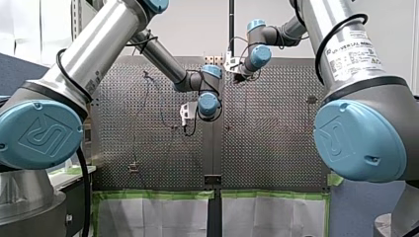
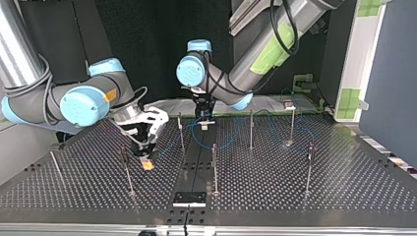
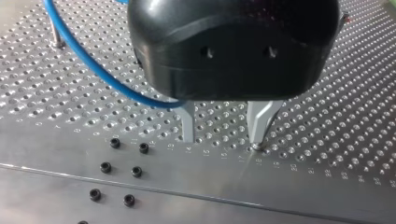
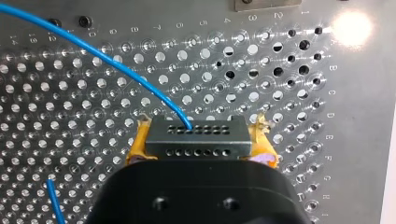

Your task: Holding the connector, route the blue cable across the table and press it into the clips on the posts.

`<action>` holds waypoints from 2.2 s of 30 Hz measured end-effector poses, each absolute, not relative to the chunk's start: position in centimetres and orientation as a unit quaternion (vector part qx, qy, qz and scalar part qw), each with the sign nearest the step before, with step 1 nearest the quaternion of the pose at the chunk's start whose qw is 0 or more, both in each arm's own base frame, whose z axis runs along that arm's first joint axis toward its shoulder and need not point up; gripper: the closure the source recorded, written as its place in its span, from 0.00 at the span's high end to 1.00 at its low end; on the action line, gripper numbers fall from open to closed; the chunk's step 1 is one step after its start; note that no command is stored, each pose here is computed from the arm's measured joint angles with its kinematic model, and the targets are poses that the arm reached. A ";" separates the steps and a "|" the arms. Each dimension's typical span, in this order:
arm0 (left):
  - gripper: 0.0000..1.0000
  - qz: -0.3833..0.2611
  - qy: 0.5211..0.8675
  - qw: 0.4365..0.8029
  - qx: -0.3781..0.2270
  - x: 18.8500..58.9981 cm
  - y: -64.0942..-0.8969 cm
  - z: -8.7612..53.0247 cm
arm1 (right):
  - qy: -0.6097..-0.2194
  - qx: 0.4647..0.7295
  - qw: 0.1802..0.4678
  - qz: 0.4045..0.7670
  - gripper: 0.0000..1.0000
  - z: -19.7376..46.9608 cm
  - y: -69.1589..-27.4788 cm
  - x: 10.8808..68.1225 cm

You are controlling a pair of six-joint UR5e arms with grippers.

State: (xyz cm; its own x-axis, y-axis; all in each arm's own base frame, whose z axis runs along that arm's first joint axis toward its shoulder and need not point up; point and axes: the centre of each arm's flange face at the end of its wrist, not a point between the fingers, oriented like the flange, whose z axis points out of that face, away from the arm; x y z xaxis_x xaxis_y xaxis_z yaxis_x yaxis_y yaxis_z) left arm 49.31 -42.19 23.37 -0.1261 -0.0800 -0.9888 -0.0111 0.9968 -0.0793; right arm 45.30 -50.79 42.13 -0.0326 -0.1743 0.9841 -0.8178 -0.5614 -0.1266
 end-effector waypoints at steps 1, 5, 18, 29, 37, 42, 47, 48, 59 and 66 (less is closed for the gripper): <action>0.56 -0.026 0.750 0.660 -0.030 49.3 -42.2 23.4 | -0.386 0.643 0.265 0.606 0.00 42.1 -50.8 45.3; 0.56 -0.026 0.750 0.660 -0.030 49.3 -42.2 23.4 | -0.386 0.643 0.265 0.606 0.00 42.1 -50.8 45.3; 0.56 -0.026 0.750 0.660 -0.030 49.3 -42.2 23.4 | -0.386 0.643 0.265 0.606 0.00 42.1 -50.8 45.3; 0.67 -0.026 0.750 0.660 -0.030 49.3 -42.2 23.4 | -0.386 0.643 0.265 0.606 0.00 42.1 -50.8 45.3; 0.67 -0.026 0.750 0.660 -0.030 49.3 -42.2 23.4 | -0.386 0.643 0.265 0.606 0.00 42.1 -50.8 45.3; 0.67 -0.026 0.750 0.660 -0.030 49.3 -42.2 23.4 | -0.386 0.643 0.265 0.606 0.00 42.1 -50.8 45.3; 0.67 -0.026 0.750 0.660 -0.030 49.3 -42.2 23.4 | -0.386 0.643 0.265 0.606 0.00 42.1 -50.8 45.3; 0.67 -0.026 0.750 0.660 -0.030 49.3 -42.2 23.4 | -0.386 0.643 0.265 0.606 0.00 42.1 -50.8 45.3; 0.67 -0.026 0.750 0.660 -0.030 49.3 -42.2 23.4 | -0.386 0.643 0.265 0.606 0.00 42.1 -50.8 45.3; 0.67 -0.026 0.750 0.660 -0.030 49.3 -42.2 23.4 | -0.386 0.643 0.265 0.606 0.00 42.1 -50.8 45.3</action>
